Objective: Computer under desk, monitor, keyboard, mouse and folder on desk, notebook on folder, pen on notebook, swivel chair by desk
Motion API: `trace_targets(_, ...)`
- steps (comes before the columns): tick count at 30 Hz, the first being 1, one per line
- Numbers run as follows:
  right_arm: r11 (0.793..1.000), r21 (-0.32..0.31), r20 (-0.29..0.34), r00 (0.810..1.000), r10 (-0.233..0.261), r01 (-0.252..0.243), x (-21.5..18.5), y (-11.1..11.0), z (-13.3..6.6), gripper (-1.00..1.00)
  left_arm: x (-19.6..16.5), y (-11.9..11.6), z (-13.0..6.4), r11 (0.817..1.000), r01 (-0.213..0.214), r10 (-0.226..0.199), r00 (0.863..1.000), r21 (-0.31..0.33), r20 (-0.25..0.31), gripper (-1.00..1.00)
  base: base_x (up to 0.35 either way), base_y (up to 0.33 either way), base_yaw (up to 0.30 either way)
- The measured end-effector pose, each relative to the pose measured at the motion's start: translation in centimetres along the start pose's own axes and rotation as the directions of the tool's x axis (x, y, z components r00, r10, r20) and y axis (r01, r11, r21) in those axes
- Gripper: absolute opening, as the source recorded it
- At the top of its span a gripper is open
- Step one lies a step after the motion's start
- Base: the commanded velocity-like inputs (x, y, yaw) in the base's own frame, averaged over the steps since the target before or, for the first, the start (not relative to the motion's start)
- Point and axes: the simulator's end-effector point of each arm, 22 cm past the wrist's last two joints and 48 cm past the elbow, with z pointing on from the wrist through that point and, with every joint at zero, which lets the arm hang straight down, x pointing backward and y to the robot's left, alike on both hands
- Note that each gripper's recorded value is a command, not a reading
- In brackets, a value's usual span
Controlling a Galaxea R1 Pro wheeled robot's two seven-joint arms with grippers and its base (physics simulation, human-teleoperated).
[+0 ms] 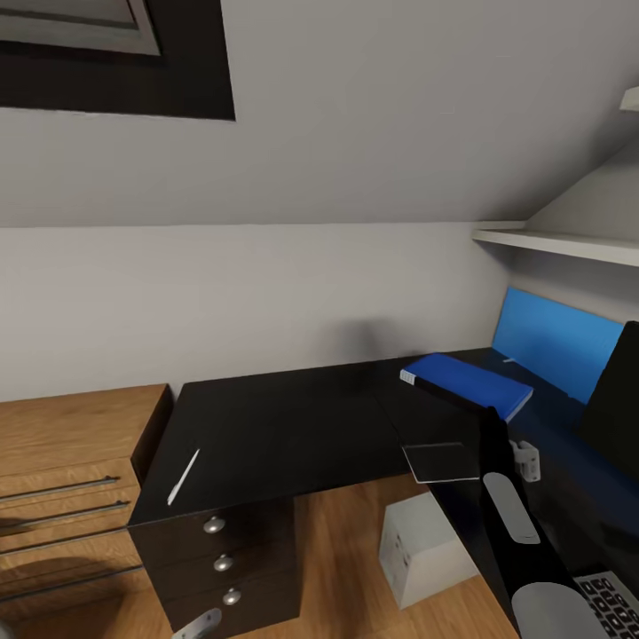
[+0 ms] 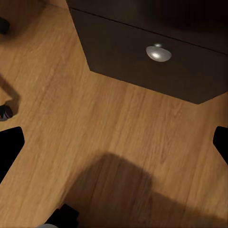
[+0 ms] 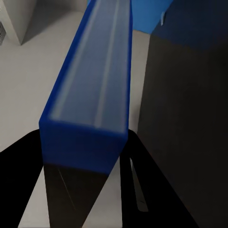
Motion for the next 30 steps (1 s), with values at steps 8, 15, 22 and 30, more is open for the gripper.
trace_targets(8,1.000,-0.003,-0.002,1.000,0.003,-0.003,0.1,0.1,0.0,-1.00,0.0,0.0,0.0,1.000,0.000,0.000,1.000,0.000,-0.001,1.00,0.010,0.000,0.000)
trace_targets(15,1.000,0.011,0.038,0.999,0.000,-0.001,-0.6,-0.5,-0.1,-1.00,0.1,0.0,0.0,1.000,0.000,0.000,1.000,0.000,-0.001,1.00,0.001,0.000,0.000)
trace_targets(22,0.998,0.063,0.128,0.992,-0.021,0.013,-2.2,-2.9,-0.4,-1.00,0.0,-0.1,0.0,1.000,0.000,0.000,1.000,0.001,-0.001,1.00,0.000,0.000,0.000)
trace_targets(30,0.997,0.075,0.137,0.990,-0.025,0.015,-2.2,-3.5,-0.6,-1.00,0.1,-0.1,0.0,1.000,0.000,0.000,1.000,0.001,-0.001,1.00,0.000,0.000,0.000)
